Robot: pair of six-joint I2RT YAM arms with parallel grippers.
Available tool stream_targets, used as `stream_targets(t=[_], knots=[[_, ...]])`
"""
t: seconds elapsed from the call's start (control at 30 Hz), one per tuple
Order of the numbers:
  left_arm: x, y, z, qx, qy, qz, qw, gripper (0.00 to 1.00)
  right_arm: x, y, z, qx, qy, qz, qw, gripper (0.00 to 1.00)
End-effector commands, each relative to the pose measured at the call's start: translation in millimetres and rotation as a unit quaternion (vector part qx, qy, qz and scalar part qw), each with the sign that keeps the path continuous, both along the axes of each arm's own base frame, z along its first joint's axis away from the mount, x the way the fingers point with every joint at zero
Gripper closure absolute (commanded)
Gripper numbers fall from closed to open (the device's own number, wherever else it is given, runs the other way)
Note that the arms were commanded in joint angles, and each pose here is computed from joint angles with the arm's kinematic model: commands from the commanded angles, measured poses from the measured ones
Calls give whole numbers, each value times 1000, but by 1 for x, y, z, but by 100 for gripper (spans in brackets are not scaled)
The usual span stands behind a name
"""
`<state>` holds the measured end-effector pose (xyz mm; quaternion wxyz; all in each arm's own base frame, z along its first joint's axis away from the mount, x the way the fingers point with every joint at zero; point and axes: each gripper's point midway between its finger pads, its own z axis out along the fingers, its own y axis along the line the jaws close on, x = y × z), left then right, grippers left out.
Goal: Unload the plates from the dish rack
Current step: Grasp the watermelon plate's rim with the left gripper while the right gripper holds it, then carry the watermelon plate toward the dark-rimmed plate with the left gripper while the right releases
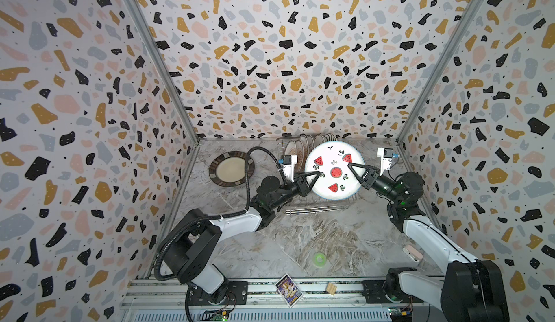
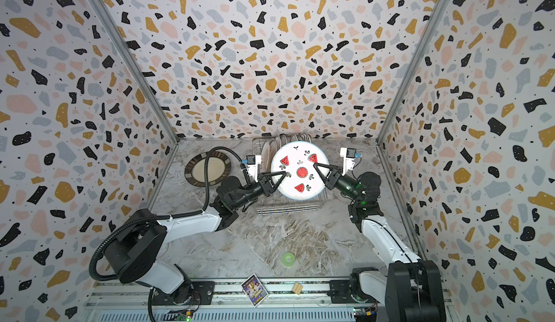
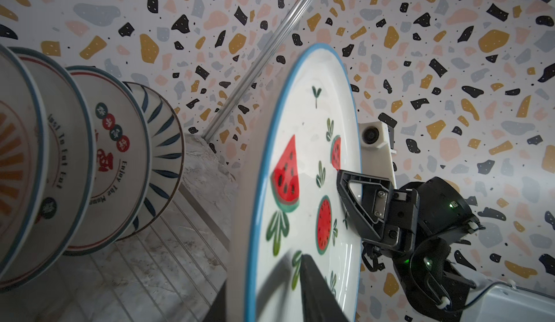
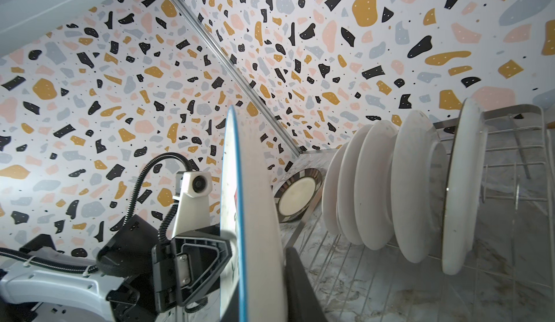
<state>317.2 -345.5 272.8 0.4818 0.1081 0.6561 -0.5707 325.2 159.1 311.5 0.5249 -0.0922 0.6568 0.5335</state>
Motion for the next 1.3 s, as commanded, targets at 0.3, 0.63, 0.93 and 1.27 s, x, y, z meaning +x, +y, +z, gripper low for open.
stream_targets(t=[0.3,0.63,0.93,1.27], knots=[[-4,-4,32,-49,-16,-13,999,95,-3,8,17,-3,-51,27,998,79],[0,0,48,-86,-2,-7,996,100,17,2,-2,-30,-24,-21,999,45],[2,19,60,-89,-8,23,996,100,33,-13,-18,-56,-1,-86,995,25],[2,62,69,-110,-15,59,992,100,41,-13,-22,-64,9,-97,993,19]])
